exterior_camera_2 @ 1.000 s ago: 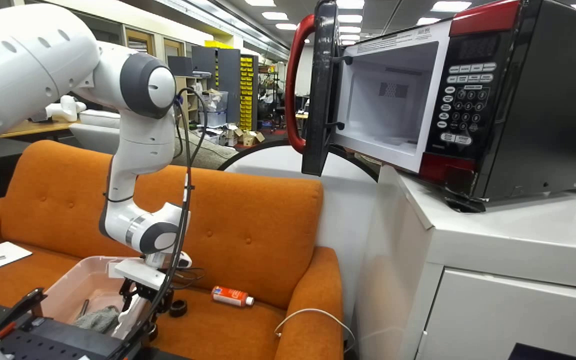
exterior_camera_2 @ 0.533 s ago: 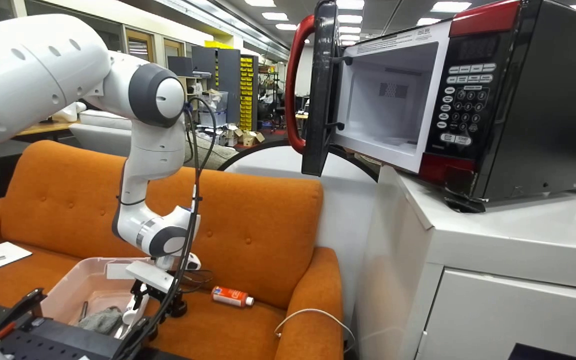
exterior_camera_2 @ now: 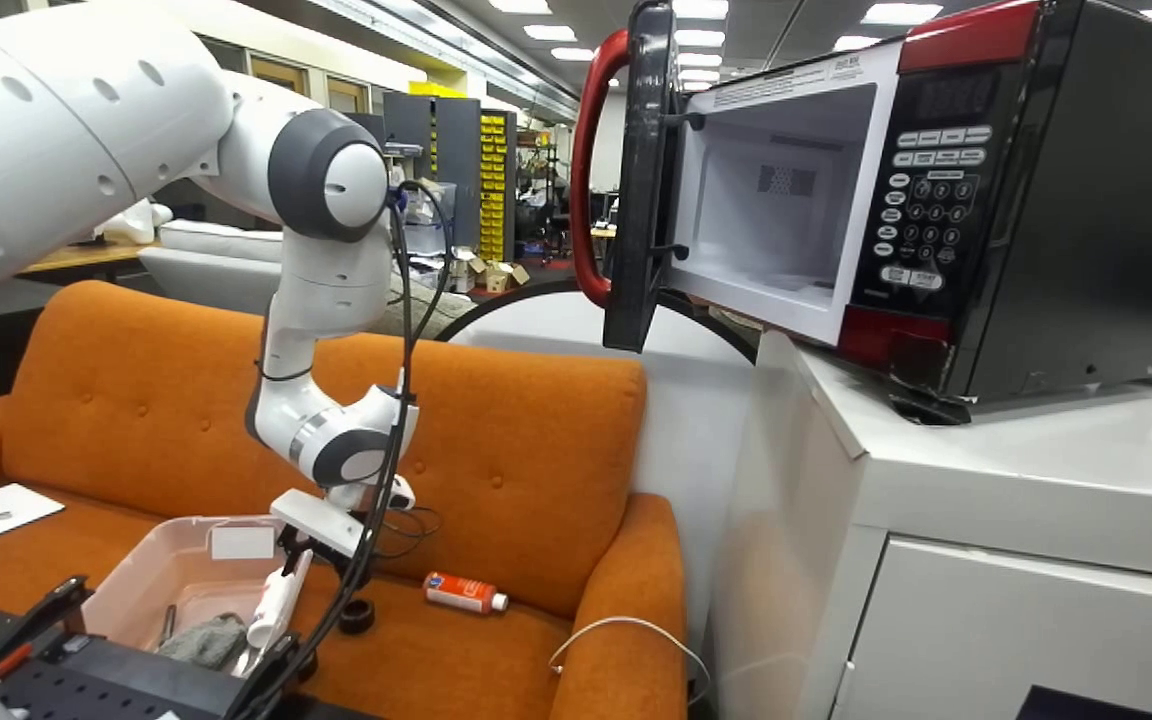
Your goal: Move the clear storage box to the left
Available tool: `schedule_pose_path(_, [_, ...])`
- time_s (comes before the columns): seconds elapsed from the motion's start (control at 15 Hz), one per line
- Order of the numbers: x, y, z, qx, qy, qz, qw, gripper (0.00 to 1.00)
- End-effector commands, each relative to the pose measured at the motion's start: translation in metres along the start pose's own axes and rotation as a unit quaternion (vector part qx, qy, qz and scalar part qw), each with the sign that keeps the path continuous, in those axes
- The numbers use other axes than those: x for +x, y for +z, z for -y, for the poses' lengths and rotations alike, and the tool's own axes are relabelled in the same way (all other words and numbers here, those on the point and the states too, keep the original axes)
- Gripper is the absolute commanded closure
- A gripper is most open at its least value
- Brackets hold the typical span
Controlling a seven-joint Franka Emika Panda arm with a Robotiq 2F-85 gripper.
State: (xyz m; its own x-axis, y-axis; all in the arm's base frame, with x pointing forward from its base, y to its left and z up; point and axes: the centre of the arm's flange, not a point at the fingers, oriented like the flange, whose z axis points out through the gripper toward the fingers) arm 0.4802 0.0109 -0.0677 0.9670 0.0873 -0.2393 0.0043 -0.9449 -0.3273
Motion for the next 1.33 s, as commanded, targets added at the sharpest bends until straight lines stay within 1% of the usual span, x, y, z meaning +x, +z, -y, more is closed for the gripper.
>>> schedule_pose_path(0.0, [-0.009,-0.002,-0.008,0.014,0.002,-0.001,0.9999,0.0])
schedule_pose_path(0.33, [-0.013,0.01,-0.017,0.02,0.01,0.008,0.9997,0.0])
schedule_pose_path(0.73, [-0.016,0.032,-0.034,0.02,0.037,0.017,0.999,0.0])
schedule_pose_path(1.07, [-0.016,0.051,-0.034,0.015,0.036,0.029,0.9988,0.0])
schedule_pose_path(1.27, [-0.014,0.051,-0.033,0.015,0.037,0.029,0.9988,0.0])
